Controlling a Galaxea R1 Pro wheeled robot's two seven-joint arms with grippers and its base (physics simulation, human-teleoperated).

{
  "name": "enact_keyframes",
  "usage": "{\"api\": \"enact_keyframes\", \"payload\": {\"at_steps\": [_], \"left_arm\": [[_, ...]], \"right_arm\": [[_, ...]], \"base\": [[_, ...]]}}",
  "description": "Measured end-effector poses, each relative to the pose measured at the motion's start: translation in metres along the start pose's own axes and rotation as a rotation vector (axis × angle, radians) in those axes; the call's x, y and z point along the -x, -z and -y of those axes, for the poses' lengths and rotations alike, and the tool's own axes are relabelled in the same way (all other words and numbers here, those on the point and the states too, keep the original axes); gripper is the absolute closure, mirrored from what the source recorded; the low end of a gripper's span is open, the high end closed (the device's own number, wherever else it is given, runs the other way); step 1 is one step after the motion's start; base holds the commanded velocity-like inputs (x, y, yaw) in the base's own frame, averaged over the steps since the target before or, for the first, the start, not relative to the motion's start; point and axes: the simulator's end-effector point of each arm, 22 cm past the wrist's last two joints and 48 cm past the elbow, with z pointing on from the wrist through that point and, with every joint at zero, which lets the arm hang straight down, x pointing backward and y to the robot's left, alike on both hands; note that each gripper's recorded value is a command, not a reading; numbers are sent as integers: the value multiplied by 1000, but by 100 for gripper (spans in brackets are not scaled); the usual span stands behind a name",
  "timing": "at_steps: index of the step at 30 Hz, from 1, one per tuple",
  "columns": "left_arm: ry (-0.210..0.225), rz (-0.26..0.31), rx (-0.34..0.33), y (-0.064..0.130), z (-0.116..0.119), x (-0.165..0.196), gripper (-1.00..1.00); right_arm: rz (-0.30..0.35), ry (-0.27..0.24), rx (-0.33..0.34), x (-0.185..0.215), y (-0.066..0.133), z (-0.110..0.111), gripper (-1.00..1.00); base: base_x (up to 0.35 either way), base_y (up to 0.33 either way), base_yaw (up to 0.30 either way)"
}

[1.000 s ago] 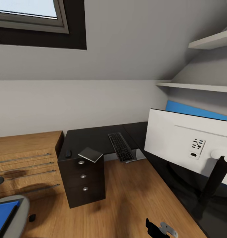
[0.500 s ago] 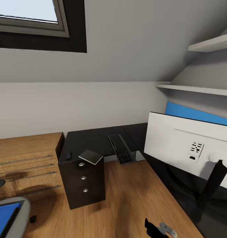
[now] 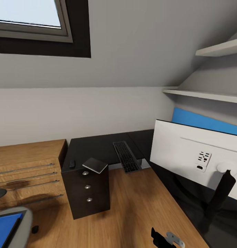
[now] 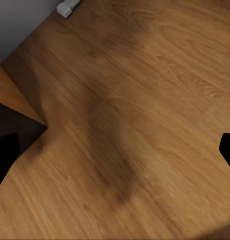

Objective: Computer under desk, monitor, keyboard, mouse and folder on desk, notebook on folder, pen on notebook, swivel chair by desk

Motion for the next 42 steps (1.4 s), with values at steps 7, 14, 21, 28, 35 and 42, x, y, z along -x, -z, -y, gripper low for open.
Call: {"api": "enact_keyframes", "payload": {"at_steps": [7,14,21,28,35,42], "left_arm": [[0,-3,1,9,0,3,-100],[0,-11,3,17,0,4,-100],[0,-13,3,26,0,6,-100],[0,-13,3,35,1,9,-100],[0,-13,4,43,1,12,-100],[0,-13,4,52,1,15,-100]], "right_arm": [[-3,0,-2,5,7,-2,-100],[-10,1,-6,8,13,-4,-100],[-11,2,-7,14,20,-5,-100],[-10,2,-8,20,27,-7,-100],[-9,0,-9,26,33,-9,-100],[19,-7,24,45,36,-25,-100]], "base": [[0,0,75],[0,0,123],[0,0,30],[0,0,3],[0,0,0],[0,0,0]]}}
